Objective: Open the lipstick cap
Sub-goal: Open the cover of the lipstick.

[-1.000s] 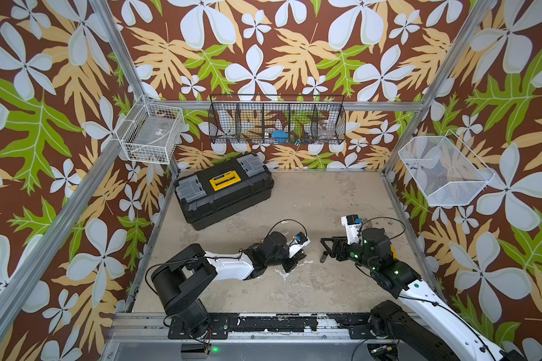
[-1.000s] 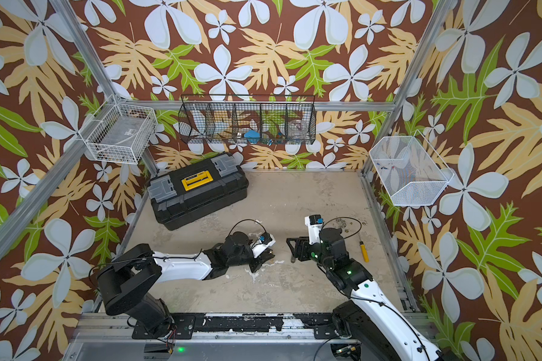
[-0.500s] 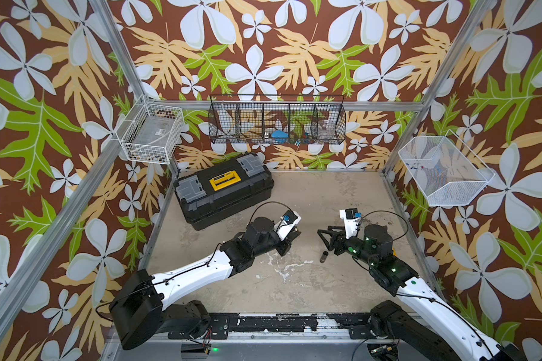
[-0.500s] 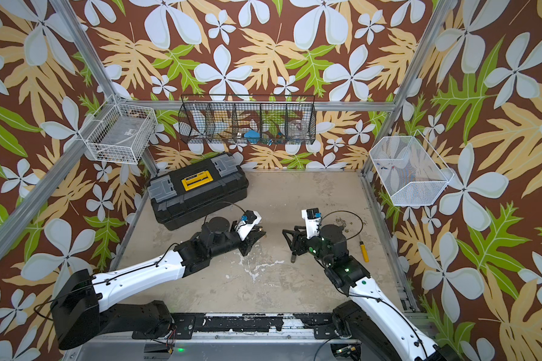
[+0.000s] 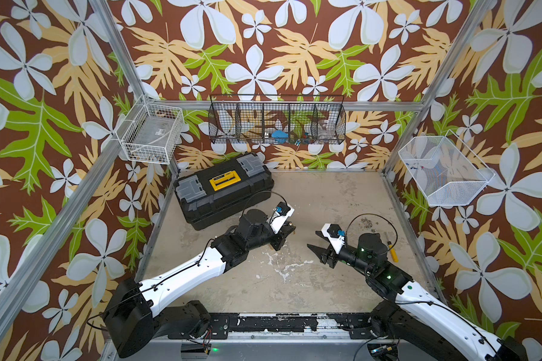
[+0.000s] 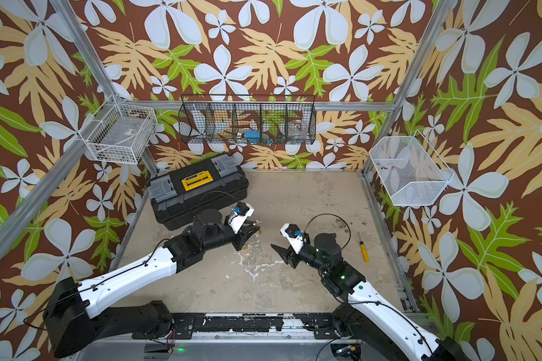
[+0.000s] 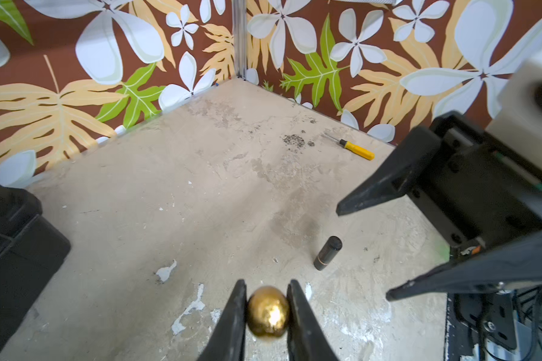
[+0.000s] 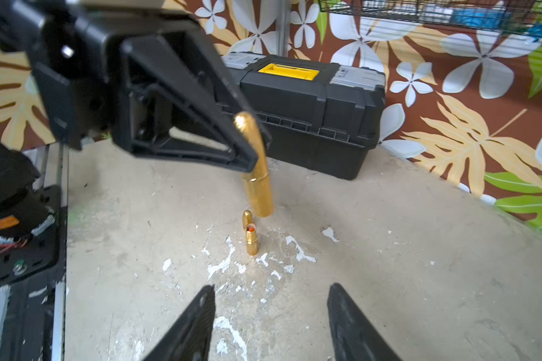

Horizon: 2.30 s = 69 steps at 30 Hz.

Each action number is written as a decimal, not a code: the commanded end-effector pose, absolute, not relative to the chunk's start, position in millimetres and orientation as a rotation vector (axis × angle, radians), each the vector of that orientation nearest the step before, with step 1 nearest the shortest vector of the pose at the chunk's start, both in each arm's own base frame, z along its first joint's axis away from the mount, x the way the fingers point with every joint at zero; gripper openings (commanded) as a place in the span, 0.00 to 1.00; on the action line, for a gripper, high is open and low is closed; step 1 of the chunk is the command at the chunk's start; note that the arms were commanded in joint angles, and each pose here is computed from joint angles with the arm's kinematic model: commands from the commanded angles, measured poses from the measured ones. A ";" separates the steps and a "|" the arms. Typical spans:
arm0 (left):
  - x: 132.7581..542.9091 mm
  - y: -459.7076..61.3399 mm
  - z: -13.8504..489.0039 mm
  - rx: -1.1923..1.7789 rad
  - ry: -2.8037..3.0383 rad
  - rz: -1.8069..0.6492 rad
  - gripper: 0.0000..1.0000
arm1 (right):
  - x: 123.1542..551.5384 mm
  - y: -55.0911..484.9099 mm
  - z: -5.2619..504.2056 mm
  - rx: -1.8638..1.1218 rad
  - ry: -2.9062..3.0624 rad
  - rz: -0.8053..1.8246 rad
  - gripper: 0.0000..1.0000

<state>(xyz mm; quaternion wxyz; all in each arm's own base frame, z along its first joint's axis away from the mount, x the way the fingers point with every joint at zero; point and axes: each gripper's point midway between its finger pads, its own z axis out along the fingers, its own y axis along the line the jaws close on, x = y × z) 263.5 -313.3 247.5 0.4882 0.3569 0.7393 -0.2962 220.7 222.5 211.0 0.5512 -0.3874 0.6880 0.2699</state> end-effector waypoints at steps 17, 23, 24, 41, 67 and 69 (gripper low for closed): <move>231.4 -330.7 273.7 1.023 1.687 -0.912 0.19 | 240.8 258.0 242.8 -1.007 1.471 0.649 0.46; 229.1 -331.8 274.9 1.030 1.682 -0.930 0.19 | 240.0 260.0 243.2 -1.015 1.458 0.657 0.37; 228.7 -332.0 274.6 1.032 1.682 -0.932 0.19 | 239.1 260.7 243.5 -1.020 1.455 0.664 0.37; 227.3 -333.6 274.8 1.031 1.686 -0.951 0.19 | 235.8 262.9 248.0 -1.026 1.447 0.692 0.25; 233.8 -331.8 290.6 0.983 1.695 -0.935 0.21 | 227.5 258.8 203.4 -1.097 1.584 0.698 0.10; 235.5 -330.9 293.0 0.969 1.693 -0.929 0.21 | 226.7 258.5 201.5 -1.098 1.587 0.700 0.10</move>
